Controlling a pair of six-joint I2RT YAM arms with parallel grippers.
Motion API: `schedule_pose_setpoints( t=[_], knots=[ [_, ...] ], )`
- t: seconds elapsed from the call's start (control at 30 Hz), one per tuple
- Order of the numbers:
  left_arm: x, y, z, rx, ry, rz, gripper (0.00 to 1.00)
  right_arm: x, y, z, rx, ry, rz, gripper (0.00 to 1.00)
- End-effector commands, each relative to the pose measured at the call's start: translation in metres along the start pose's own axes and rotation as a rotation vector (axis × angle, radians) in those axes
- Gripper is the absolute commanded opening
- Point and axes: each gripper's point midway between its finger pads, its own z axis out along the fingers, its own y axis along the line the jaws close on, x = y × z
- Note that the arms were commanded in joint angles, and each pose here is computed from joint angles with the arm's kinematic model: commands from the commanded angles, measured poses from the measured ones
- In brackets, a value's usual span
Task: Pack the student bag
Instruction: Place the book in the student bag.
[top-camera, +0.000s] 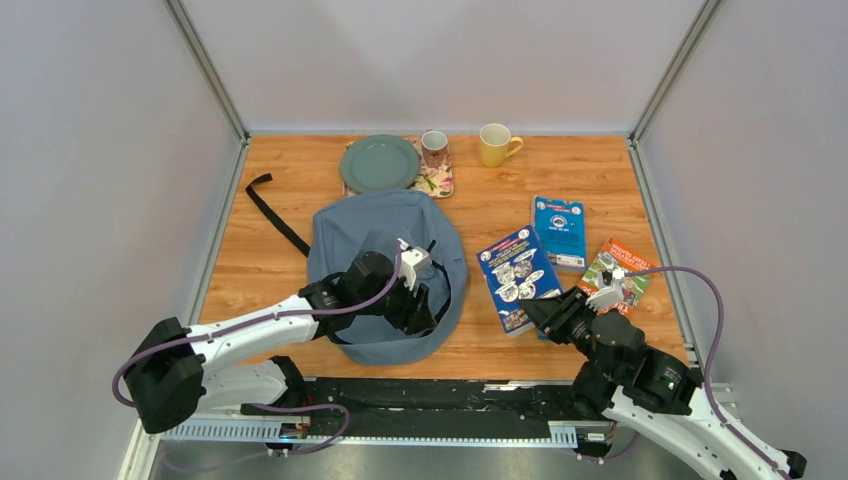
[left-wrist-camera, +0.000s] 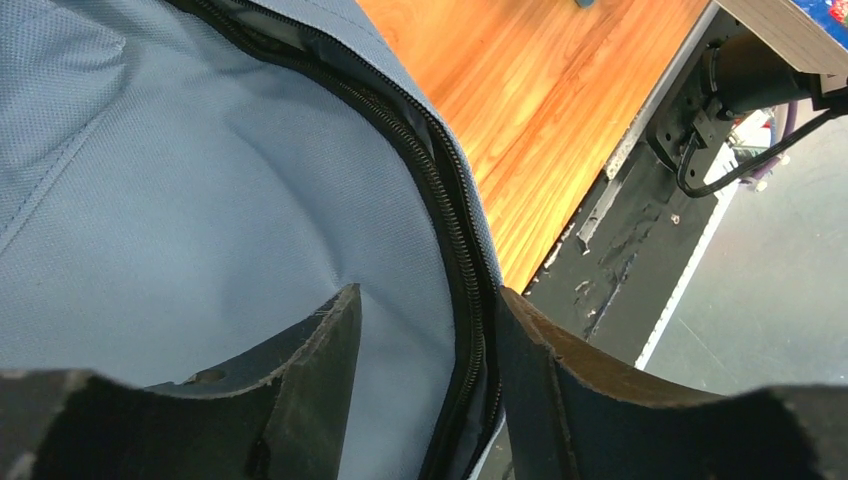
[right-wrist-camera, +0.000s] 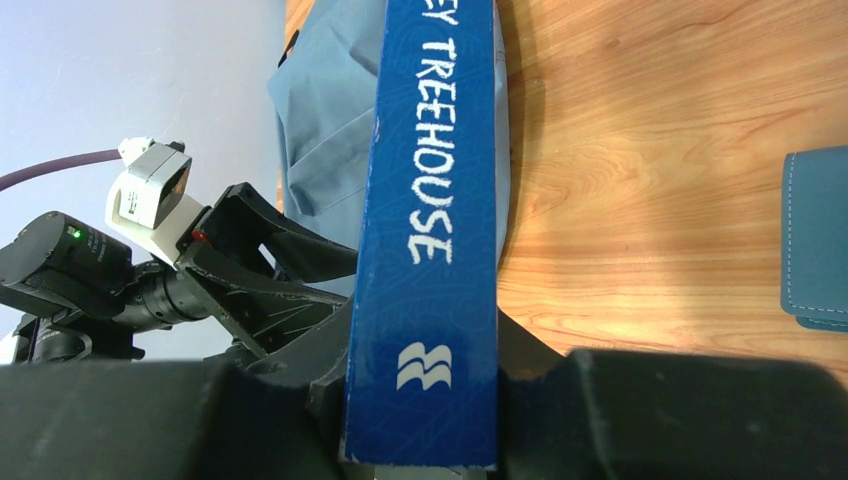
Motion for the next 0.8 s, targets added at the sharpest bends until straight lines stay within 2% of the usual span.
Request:
schedule_pose_setpoints(
  t=[0.0,0.23,0.43,0.77],
  knots=[
    [-0.004,-0.003,0.006,0.016,-0.022,-0.005,0.58,-0.020,0.033,-0.007,-0.118,-0.066,0.077,0.00],
    [0.001,0.005,0.004,-0.020,-0.023,-0.007,0.40,-0.020,0.030,-0.008,-0.114,-0.066,0.079,0.00],
    [0.009,0.000,0.006,0.009,0.011,0.000,0.44,-0.020,0.030,-0.007,-0.116,-0.068,0.083,0.00],
    [0.033,-0.004,0.013,-0.039,0.106,0.050,0.48,-0.018,0.030,-0.006,-0.115,-0.064,0.086,0.00]
  ],
)
